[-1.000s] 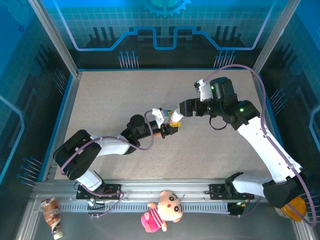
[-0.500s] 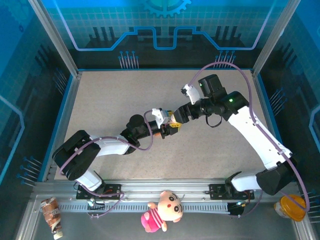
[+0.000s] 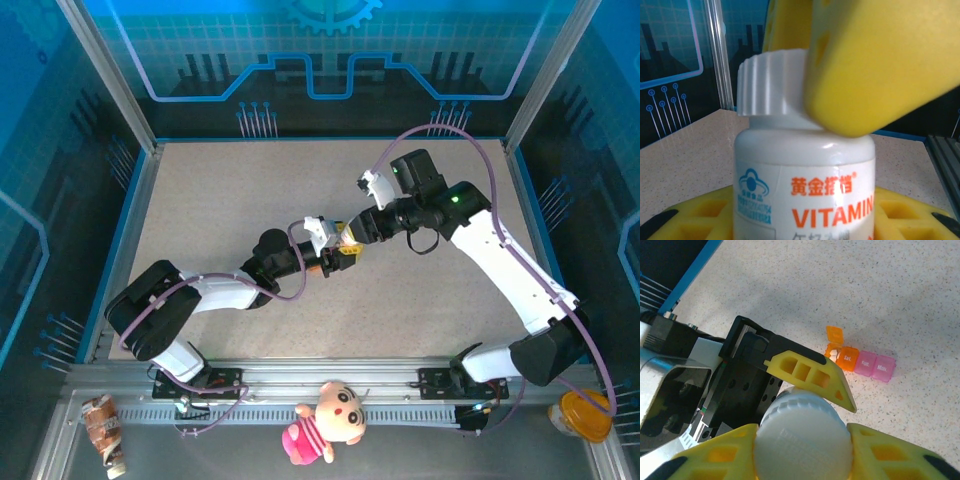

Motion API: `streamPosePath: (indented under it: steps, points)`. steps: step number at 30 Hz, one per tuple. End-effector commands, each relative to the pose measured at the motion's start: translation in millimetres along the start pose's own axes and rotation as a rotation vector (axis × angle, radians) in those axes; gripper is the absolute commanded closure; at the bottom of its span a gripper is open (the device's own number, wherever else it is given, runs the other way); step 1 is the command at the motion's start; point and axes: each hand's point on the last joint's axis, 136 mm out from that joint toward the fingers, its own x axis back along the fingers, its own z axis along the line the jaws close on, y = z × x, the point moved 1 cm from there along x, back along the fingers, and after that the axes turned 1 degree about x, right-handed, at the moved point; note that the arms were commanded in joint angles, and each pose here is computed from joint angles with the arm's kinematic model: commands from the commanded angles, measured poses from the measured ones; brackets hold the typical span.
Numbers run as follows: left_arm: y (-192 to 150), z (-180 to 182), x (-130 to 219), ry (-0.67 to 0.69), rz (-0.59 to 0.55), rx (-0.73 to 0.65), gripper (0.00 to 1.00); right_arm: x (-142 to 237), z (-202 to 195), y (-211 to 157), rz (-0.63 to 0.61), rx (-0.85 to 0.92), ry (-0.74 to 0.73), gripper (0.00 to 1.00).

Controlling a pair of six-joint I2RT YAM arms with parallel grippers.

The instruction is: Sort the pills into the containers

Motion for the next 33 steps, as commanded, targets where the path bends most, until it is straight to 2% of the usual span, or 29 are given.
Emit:
streamPosePath:
  steps: [1,4,12,18,25,29,30,33]
  points:
    - [30,-7,-4,-0.039,-0.094,-0.053,1.00,-7,1,5,-0.035,-0.113,-0.035,0.75]
    - [30,-6,-5,-0.033,-0.097,-0.057,1.00,-14,3,2,-0.064,-0.187,-0.049,0.76]
    - [29,-5,-3,-0.021,-0.096,-0.065,1.00,-12,-5,3,-0.099,-0.174,-0.068,0.75]
    - [29,0,-2,0.012,-0.111,-0.068,1.00,-6,-17,11,-0.133,-0.235,-0.085,0.82]
    - [30,2,-3,0.021,-0.112,-0.078,1.00,-17,-17,9,-0.158,-0.347,-0.066,0.84]
    - [31,3,-2,0.030,-0.117,-0.081,1.00,-23,-12,8,-0.166,-0.336,-0.067,0.84]
    - [30,3,-2,0.033,-0.118,-0.081,0.99,-23,-12,9,-0.171,-0.323,-0.070,0.84]
    - [31,6,0,0.058,-0.127,-0.082,0.77,-16,-16,13,-0.185,-0.272,-0.097,0.83]
